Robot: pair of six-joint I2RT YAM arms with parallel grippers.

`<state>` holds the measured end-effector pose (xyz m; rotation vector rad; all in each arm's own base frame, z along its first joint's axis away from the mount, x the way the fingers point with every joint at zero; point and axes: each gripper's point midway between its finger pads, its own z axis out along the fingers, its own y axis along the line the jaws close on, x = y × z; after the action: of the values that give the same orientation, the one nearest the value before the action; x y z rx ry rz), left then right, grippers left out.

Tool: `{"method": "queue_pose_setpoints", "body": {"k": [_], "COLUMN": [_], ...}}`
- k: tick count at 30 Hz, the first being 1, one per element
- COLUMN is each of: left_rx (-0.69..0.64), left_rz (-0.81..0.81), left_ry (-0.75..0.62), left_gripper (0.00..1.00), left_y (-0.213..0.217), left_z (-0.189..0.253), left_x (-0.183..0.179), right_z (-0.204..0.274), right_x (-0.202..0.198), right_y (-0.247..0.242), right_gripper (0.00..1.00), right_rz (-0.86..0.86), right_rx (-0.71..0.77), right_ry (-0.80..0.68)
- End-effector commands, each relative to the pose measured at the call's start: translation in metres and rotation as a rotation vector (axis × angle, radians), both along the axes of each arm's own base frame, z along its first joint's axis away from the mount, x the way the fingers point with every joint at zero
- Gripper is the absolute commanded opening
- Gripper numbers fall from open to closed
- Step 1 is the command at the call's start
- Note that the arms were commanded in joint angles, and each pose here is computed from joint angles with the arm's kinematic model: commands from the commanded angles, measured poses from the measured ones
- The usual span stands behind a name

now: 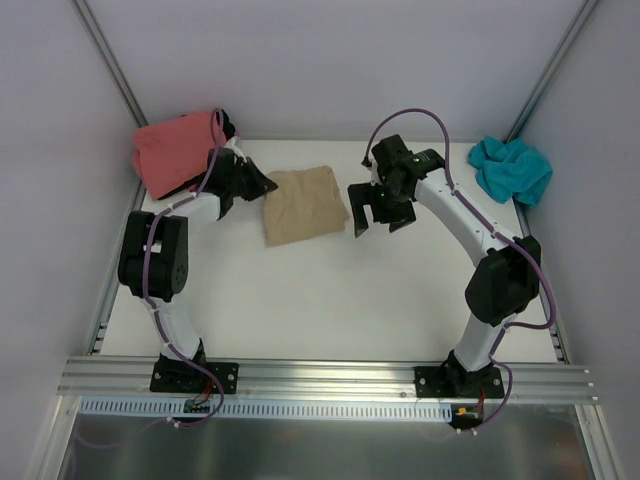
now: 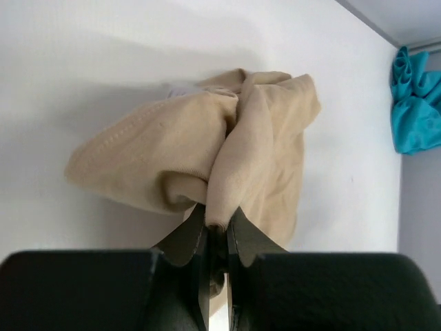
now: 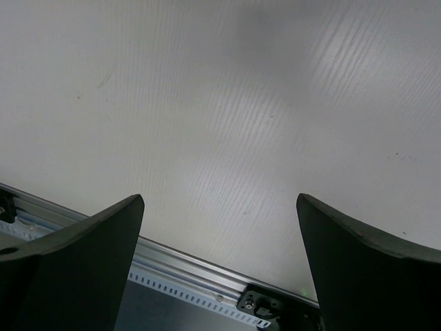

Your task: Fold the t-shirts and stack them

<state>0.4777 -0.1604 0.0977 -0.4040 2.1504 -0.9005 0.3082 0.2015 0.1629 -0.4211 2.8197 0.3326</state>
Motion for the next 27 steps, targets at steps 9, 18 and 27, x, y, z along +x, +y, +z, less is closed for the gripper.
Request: {"method": "queue_pose_setpoints", "body": {"k": [9, 18, 27], "left_rx": [0.269, 0.299, 0.524], "left_rz": [-0.215, -0.240, -0.150], "left_ry": [0.280, 0.345, 0.207], "left_gripper": [0.00, 0.00, 0.00], "left_y": [0.007, 0.011, 0.047], "left_z": [-0.015, -0.014, 0.034], "left_x": [0.022, 0.031, 0.056], "right_z": [0.032, 0.034, 0.032], "right_x": [0.002, -0.001, 0.000], "right_y": [0.000, -0.010, -0.015], "right_gripper": [1.00, 1.00, 0.99], "right_rz": [-0.032, -0.056, -0.081], "right_rx": [0.091, 0.131, 0.151], "right_ry": [-0.091, -0.095, -0.094]}}
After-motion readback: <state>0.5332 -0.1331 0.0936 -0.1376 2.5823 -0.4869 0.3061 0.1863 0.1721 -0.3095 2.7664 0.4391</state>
